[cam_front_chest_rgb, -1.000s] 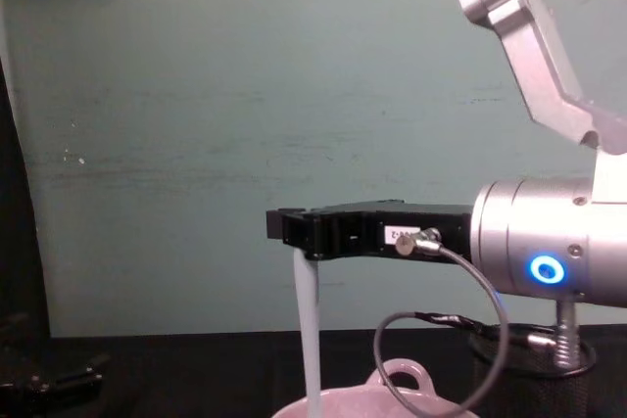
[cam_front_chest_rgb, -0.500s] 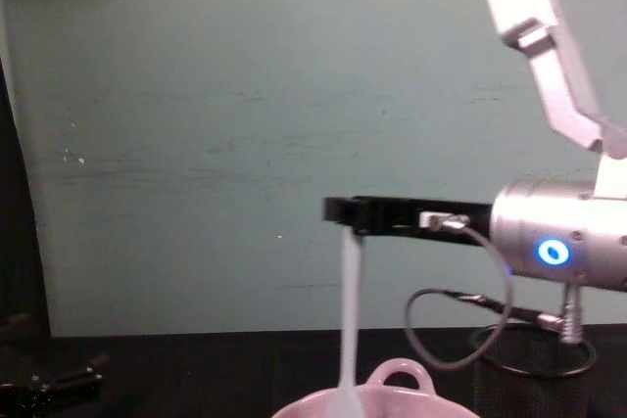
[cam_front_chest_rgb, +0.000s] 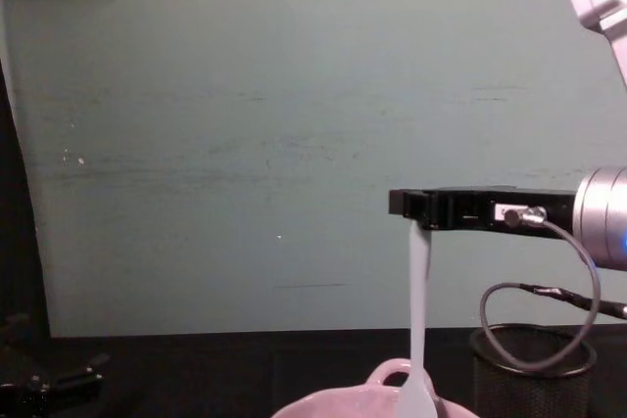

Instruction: Use the one hand to pick up the spoon and stir the clear water in the bowl.

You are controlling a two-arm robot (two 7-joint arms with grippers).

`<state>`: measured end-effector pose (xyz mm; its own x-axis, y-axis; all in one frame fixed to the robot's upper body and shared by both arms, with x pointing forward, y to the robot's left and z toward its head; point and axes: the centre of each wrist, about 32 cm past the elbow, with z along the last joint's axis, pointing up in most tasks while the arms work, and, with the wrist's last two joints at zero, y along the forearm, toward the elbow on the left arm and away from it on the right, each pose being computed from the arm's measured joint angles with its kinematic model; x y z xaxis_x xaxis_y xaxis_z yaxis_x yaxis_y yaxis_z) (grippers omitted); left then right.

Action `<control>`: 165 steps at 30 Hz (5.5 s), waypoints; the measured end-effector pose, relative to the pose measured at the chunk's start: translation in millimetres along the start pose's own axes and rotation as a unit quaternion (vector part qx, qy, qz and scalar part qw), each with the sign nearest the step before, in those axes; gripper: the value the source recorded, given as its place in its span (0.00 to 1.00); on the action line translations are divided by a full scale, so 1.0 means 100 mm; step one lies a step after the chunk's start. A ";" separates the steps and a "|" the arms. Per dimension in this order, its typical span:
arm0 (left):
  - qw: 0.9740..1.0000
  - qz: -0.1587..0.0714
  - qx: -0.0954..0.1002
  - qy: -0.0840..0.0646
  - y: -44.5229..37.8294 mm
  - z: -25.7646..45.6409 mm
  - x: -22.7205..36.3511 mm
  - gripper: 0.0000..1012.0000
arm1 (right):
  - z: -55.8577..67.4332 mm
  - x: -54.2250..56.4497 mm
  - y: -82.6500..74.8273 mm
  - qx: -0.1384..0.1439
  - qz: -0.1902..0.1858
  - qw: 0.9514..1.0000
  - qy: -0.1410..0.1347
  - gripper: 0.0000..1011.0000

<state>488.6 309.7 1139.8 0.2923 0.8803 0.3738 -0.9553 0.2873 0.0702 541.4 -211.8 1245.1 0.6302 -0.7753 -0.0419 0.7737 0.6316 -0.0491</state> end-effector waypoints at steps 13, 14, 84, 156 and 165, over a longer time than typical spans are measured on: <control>1.000 0.000 0.000 0.000 0.000 0.000 0.000 1.00 | 0.06 -0.46 0.01 -0.015 0.078 0.996 -0.043 0.06; 1.000 0.000 0.000 0.000 0.000 0.000 0.000 1.00 | 0.07 -0.50 0.02 -0.013 0.084 0.995 -0.044 0.06; 1.000 0.000 0.000 0.000 0.000 0.000 0.000 1.00 | 0.09 0.59 -0.62 0.029 -0.036 0.995 0.093 0.06; 1.000 0.000 0.000 0.000 0.000 0.000 0.000 1.00 | -0.22 0.83 -1.11 0.025 -0.128 0.980 0.152 0.81; 1.000 0.000 0.000 0.000 0.000 0.000 0.000 1.00 | 0.04 0.66 -1.34 -0.052 -0.143 0.984 0.088 0.99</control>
<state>488.6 309.7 1139.8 0.2923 0.8803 0.3738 -0.9552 0.2873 0.0702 479.8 -348.1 1253.1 0.3601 -0.9146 -0.1839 0.9010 0.3921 -0.1856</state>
